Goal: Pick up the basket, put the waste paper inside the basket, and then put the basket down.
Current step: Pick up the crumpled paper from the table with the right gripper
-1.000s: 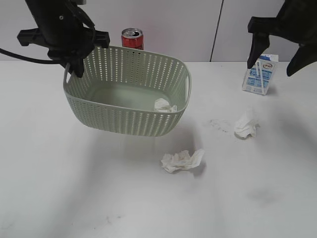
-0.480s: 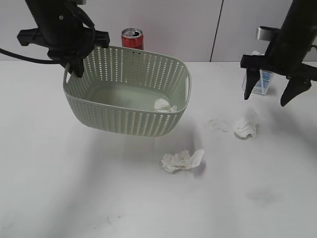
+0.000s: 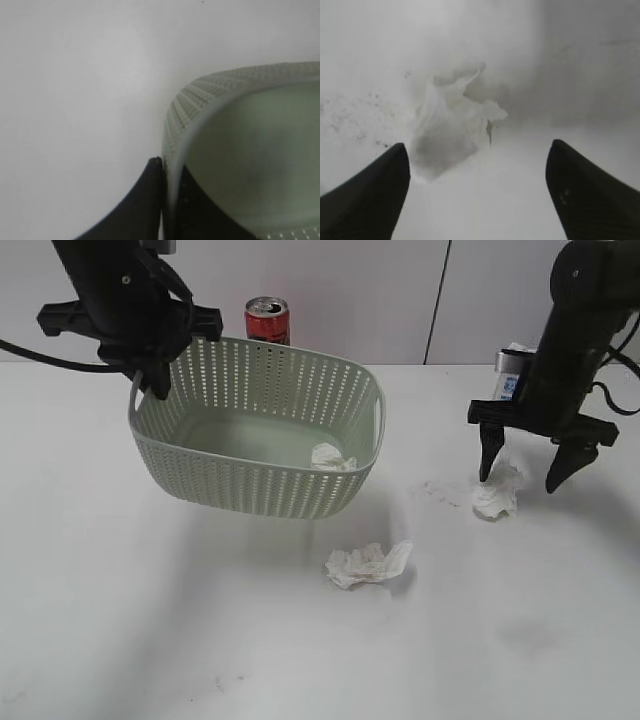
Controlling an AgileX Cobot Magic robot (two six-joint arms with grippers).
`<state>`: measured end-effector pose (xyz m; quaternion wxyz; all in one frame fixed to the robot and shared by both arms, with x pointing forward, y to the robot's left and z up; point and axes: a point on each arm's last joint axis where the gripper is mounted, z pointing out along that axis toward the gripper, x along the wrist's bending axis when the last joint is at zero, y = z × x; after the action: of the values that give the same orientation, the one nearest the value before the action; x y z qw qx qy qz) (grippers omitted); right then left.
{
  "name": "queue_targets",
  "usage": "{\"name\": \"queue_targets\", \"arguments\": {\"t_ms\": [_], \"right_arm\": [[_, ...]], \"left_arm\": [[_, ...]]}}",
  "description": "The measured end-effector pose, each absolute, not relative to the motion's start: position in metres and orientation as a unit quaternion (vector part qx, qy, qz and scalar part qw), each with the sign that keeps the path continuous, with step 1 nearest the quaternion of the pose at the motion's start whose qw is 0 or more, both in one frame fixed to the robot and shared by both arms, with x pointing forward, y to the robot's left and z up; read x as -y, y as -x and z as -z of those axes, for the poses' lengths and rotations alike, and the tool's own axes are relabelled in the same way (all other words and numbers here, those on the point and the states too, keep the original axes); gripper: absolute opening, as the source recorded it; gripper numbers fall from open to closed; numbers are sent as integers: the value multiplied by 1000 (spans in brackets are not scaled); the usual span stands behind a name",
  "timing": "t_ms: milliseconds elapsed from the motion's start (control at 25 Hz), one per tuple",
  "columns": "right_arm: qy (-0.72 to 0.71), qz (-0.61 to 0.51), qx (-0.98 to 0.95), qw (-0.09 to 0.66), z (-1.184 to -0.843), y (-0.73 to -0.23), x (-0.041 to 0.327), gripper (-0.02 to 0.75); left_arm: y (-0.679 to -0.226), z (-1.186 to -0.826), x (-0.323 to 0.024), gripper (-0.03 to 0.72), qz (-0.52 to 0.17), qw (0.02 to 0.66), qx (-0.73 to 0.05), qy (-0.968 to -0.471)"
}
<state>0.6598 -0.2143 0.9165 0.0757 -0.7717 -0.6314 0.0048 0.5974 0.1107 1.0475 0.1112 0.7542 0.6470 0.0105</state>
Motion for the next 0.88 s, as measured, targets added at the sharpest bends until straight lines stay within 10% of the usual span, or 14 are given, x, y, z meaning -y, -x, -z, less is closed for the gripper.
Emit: {"name": "queue_targets", "arguments": {"t_ms": [680, 880], "right_arm": [[760, -4, 646, 74, -884, -660, 191, 580], [751, -2, 656, 72, -883, -657, 179, 367]], "left_arm": [[-599, -1044, -110, 0, -11, 111, -647, -754], [-599, -1044, -110, 0, -11, 112, -647, -754]]}}
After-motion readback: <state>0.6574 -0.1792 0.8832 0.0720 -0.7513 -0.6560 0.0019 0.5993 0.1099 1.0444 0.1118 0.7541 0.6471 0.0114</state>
